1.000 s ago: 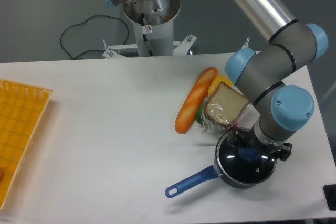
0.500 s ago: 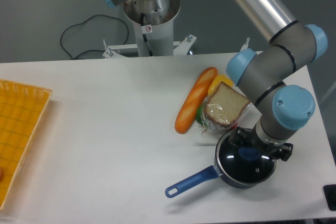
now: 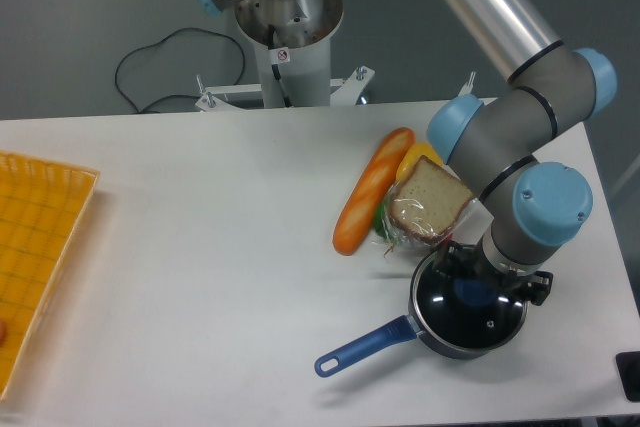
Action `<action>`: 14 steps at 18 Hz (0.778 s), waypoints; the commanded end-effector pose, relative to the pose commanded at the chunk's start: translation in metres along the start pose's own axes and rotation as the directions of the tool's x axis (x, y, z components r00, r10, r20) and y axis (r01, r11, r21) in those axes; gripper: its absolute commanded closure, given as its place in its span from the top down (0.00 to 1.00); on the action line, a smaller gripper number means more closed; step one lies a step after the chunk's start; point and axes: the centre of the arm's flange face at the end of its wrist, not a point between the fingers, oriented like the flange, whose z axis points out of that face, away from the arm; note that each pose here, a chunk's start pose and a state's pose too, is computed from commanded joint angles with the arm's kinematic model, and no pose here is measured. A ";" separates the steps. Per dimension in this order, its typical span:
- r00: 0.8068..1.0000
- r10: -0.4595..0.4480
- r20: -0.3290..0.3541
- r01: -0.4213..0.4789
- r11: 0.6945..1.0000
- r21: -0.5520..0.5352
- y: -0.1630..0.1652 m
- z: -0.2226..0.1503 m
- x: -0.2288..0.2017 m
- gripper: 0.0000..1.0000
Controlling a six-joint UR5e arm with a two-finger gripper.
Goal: Open the lid
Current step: 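Lower the gripper around the blue lid knob, then close the gripper on the blue lid knob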
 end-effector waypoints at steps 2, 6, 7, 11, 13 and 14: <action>1.000 0.000 0.001 0.000 1.000 0.001 0.000 0.001 0.000 1.00; 1.000 0.000 -0.004 0.000 1.000 -0.003 0.002 0.003 0.003 1.00; 1.000 0.000 -0.004 0.000 1.000 -0.003 0.002 0.003 0.003 1.00; 1.000 0.000 -0.005 0.000 1.000 -0.004 0.003 0.003 0.003 0.97; 1.000 -0.003 -0.005 0.003 1.000 -0.004 0.003 0.003 0.003 0.89; 1.000 -0.005 -0.005 0.005 1.000 -0.004 0.003 0.003 0.003 0.87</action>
